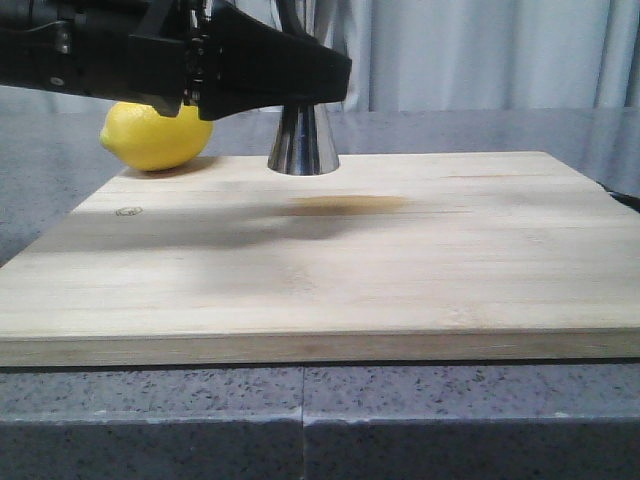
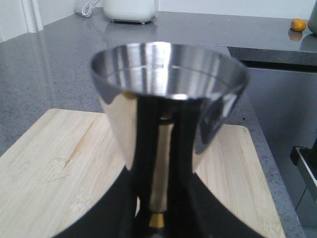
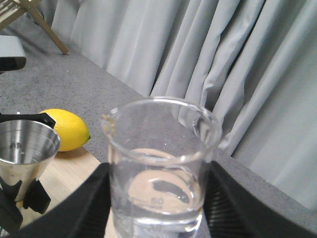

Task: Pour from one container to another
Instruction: 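Lift the beaker with the right gripper toward the jigger, then tilt the beaker with the right gripper, pouring liquid into the jigger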

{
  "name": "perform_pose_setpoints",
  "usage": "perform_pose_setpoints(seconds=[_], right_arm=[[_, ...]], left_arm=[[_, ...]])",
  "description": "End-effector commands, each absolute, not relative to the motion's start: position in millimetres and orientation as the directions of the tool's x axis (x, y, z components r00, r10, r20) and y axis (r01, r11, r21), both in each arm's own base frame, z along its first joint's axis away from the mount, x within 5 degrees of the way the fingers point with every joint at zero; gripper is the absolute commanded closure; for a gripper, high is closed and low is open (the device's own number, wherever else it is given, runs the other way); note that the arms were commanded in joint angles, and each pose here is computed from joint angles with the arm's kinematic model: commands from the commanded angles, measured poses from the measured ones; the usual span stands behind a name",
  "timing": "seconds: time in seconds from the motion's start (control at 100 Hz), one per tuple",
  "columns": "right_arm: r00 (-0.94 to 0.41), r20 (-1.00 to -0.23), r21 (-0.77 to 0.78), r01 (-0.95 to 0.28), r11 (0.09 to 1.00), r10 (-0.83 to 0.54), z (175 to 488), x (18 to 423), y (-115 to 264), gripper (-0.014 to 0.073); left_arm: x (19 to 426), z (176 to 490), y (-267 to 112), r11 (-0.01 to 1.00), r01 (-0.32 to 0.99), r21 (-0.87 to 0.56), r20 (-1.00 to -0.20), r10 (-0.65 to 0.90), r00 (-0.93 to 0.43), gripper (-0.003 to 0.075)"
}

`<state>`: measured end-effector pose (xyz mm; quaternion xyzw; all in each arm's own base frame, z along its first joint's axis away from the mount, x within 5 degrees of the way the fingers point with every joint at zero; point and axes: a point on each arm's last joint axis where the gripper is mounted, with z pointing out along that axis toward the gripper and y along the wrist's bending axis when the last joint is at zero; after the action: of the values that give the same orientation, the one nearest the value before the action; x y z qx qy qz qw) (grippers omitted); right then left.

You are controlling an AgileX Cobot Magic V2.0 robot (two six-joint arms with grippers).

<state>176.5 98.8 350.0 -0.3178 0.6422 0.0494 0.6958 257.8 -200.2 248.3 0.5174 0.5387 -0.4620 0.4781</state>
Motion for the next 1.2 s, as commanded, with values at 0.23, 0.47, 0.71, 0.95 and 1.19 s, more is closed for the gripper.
perform_pose_setpoints(seconds=[0.23, 0.47, 0.71, 0.95, 1.19], right_arm=[[0.305, -0.892, -0.442, -0.439, 0.782, -0.333, 384, 179, 104, 0.0358], [0.307, -0.875, -0.479, -0.441, 0.759, -0.374, 387, 193, 112, 0.0358], [0.339, -0.847, -0.529, -0.467, 0.709, -0.409, 390, 195, 127, 0.0358], [0.356, -0.816, -0.578, -0.468, 0.669, -0.456, 391, 196, 132, 0.0358], [0.373, -0.787, -0.616, -0.456, 0.642, -0.491, 390, 196, 133, 0.0358]], left_arm=[[250, 281, -202, -0.009, 1.0, 0.019, -0.999, -0.046, 0.018, 0.0739], [247, 281, -205, -0.021, 1.0, 0.011, -0.999, -0.046, 0.01, 0.0739], [247, 281, -205, -0.022, 1.0, 0.003, -0.999, -0.046, 0.002, 0.0739], [247, 281, -205, -0.022, 1.0, 0.001, -0.999, -0.046, 0.0, 0.0739], [247, 281, -205, -0.022, 1.0, -0.001, -0.999, -0.046, -0.002, 0.0739]])
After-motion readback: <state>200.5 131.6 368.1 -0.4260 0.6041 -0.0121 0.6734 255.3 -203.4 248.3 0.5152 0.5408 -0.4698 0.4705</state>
